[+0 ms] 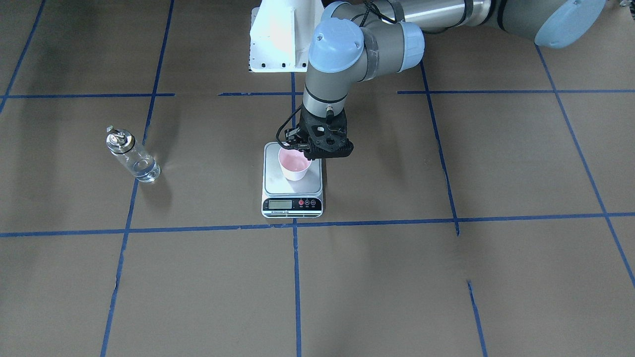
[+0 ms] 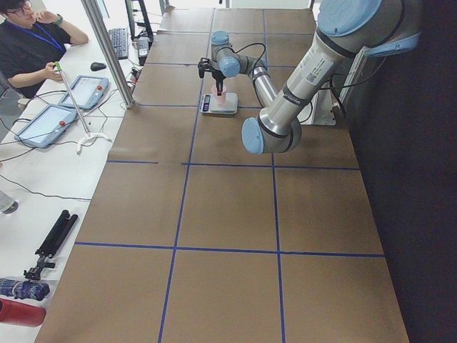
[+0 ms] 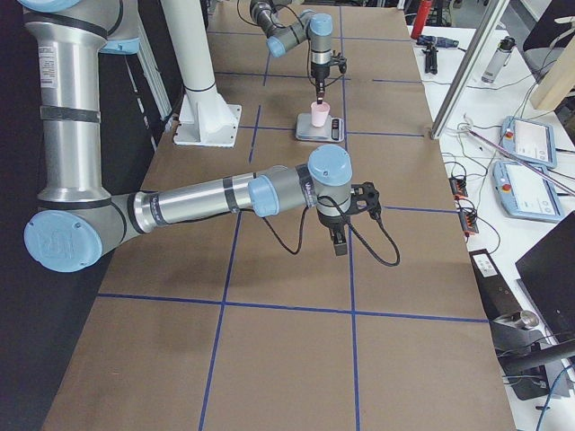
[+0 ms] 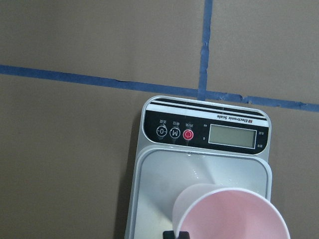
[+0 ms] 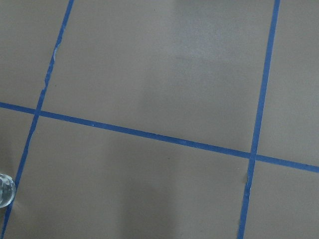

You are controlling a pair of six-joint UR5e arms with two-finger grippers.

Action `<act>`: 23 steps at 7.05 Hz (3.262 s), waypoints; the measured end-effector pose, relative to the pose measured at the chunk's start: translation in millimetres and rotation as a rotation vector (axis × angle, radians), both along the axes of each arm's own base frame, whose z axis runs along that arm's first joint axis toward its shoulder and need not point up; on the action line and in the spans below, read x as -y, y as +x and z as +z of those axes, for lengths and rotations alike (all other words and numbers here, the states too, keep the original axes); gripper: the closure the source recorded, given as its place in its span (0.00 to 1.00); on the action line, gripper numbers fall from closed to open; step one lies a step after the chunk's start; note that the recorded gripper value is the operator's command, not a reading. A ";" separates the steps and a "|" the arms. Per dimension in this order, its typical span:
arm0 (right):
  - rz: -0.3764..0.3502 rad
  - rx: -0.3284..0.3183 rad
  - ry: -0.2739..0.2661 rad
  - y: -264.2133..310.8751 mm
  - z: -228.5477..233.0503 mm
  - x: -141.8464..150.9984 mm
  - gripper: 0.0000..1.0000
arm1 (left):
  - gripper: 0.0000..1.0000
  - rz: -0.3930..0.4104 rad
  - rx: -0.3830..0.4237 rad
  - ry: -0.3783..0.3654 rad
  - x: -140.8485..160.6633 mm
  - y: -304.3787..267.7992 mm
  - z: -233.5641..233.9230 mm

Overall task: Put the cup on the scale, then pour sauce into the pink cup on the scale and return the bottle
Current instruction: 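Lower the pink cup onto the scale and open the left gripper, then withdraw the left arm while the right arm reaches toward the glass bottle, then bring the open right gripper around the glass sauce bottle and close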

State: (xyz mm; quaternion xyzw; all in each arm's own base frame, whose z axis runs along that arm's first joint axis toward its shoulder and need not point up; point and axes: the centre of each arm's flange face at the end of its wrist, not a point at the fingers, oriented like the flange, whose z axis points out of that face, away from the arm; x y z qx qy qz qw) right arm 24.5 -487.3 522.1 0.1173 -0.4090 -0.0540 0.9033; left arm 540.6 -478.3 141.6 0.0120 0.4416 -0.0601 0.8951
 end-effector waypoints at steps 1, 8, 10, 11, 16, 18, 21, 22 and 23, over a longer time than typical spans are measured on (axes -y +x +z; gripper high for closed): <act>0.000 -0.001 0.000 0.0 0.2 0.0 0.00 | 0.76 0.003 0.000 0.000 -1.9 1.7 0.3; -0.002 0.000 0.032 0.0 -13.6 0.8 0.00 | 0.00 0.070 -0.019 0.134 -9.5 -34.4 -0.8; 0.015 0.013 0.052 -3.5 -38.6 -2.2 0.00 | 0.00 0.109 0.046 0.271 8.6 -114.7 22.8; 0.039 0.036 0.035 -16.1 -60.7 -6.6 0.00 | 0.00 0.131 0.105 0.344 23.4 -168.8 38.1; 0.266 0.260 -0.011 -179.5 -173.7 -73.0 0.00 | 0.00 0.339 0.406 0.551 111.8 -487.6 232.4; 0.338 0.270 -0.002 -222.0 -201.5 -141.5 0.00 | 0.00 0.329 0.405 0.519 104.9 -547.6 290.0; 0.484 0.157 0.115 -272.7 -184.0 -209.3 0.00 | 0.00 0.322 0.403 0.526 98.0 -556.8 305.2; 0.541 0.135 0.173 -292.5 -174.6 -229.6 0.00 | 0.00 0.318 0.393 0.509 95.6 -556.9 311.9; 0.576 0.122 0.219 -307.4 -164.2 -243.6 0.00 | 0.00 0.306 0.358 0.474 85.0 -556.3 328.0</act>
